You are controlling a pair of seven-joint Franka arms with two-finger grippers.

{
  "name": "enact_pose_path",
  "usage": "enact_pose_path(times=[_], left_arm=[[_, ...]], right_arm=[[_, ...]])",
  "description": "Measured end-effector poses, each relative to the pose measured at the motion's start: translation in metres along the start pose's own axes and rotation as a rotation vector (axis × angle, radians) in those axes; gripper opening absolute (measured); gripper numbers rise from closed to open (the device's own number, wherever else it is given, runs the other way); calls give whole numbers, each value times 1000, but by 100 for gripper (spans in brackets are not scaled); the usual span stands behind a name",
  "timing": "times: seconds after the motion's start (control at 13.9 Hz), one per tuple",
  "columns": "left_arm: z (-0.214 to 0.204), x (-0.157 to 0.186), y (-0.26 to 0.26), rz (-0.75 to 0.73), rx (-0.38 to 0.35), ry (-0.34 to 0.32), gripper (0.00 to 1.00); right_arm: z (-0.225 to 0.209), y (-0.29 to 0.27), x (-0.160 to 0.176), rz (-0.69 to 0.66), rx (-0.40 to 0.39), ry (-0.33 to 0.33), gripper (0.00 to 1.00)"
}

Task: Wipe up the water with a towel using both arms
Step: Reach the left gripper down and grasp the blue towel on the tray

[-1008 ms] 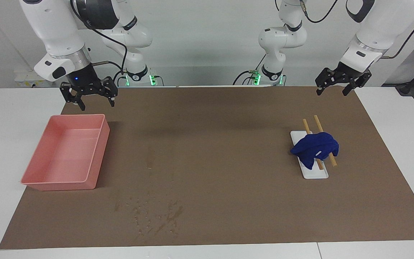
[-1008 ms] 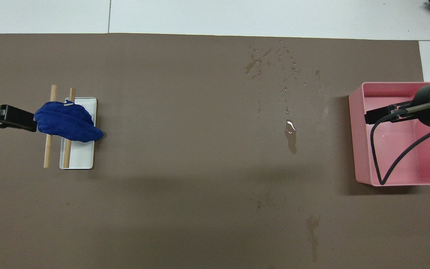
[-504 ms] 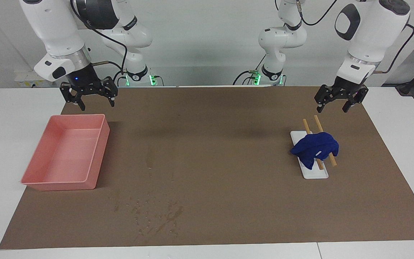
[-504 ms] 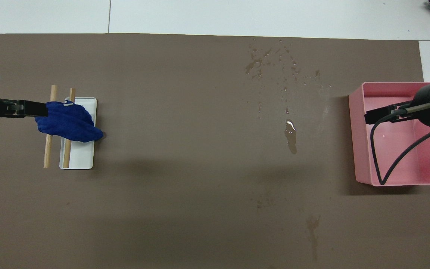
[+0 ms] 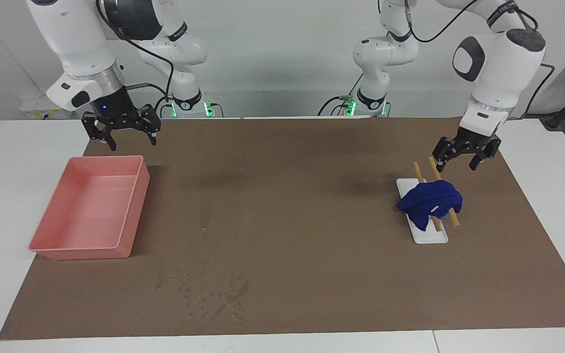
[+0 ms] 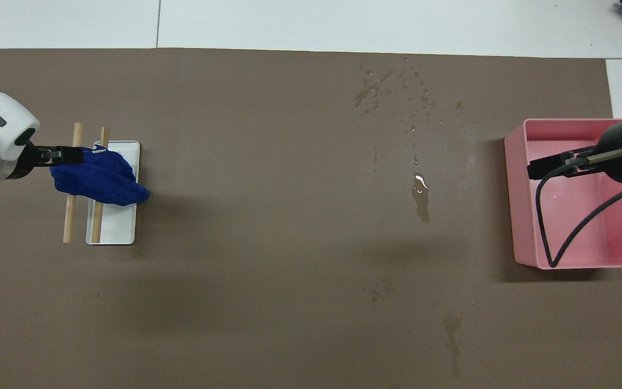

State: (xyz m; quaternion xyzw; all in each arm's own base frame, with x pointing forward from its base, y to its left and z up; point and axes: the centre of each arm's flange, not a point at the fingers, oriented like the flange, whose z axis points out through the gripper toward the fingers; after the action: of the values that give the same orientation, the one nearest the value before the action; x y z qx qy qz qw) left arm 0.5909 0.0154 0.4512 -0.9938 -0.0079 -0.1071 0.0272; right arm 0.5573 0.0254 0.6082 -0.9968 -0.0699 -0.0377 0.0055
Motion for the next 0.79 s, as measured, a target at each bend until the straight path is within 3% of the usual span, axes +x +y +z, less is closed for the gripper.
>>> enact_pose_path(times=[0.36,0.5,0.58,0.79], left_arm=[[18,-6,7,-71,0,5,98],[28,-13,9,-76,0,-7,93],[31,-15,9,-77,0,-11,85],[29,-15,9,-78,1,-7,48]], right_arm=[[0,0,0,0,0,0,100],[0,0,0,0,0,0,100],[0,0,0,0,0,0,100],[0,0,0,0,0,0,100]])
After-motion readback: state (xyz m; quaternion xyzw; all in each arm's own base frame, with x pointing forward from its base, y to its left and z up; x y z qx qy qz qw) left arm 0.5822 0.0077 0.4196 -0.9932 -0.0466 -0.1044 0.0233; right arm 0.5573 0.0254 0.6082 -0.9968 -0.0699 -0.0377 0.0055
